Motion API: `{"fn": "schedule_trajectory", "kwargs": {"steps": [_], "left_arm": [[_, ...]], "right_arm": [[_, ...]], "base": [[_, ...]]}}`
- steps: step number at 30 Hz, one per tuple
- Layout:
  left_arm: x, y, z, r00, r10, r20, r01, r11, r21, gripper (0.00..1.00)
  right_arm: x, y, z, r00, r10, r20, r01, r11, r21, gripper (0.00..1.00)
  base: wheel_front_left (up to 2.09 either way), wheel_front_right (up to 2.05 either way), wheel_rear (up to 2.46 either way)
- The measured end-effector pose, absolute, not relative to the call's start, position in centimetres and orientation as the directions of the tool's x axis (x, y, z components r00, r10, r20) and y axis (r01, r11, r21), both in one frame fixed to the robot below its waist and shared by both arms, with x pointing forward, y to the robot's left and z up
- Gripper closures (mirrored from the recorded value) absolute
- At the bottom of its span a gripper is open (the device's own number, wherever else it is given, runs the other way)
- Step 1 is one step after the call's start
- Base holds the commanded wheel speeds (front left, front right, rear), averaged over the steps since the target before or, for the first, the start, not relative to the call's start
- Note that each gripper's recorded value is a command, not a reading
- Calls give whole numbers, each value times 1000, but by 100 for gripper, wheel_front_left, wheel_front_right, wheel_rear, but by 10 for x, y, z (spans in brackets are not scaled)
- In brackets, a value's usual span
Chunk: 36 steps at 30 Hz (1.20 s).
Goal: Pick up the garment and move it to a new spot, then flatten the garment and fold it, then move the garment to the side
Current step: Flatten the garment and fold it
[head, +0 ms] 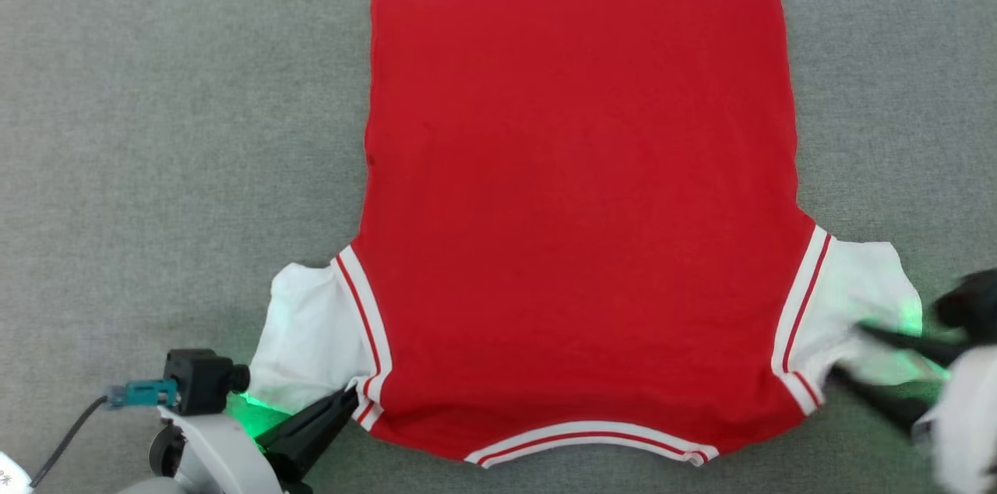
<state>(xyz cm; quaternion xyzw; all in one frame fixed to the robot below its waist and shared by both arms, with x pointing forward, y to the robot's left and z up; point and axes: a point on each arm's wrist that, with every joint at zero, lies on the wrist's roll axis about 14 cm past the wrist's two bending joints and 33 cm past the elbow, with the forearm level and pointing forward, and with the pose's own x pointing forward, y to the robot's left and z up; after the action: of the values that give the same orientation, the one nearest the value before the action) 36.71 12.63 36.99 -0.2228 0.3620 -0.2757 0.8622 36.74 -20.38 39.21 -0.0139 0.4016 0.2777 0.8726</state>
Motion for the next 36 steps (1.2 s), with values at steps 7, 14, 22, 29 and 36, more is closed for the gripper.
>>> {"fn": "schedule_trajectory", "kwargs": {"steps": [7,14,22,29,36], "left_arm": [[365,118,381,608,-646,-462,345,739,-578,100],[370,107,384,623,-655,-427,362,726,-585,100],[379,106,381,639,-644,-421,349,730,-587,100],[384,110,372,644,-631,-433,326,738,-590,100],[386,112,366,659,-616,-432,287,737,-612,100]], "right_arm": [[413,-238,459,619,427,-659,-488,867,104,0],[500,-241,505,724,391,-568,-447,893,44,0],[589,-236,479,679,245,-692,-355,935,-17,0],[647,-216,441,592,169,-788,-274,962,0,0],[676,-205,390,516,98,-851,-225,974,-24,0]], "base": [[0,0,0],[0,0,0],[0,0,0],[0,0,0],[0,0,0]]}}
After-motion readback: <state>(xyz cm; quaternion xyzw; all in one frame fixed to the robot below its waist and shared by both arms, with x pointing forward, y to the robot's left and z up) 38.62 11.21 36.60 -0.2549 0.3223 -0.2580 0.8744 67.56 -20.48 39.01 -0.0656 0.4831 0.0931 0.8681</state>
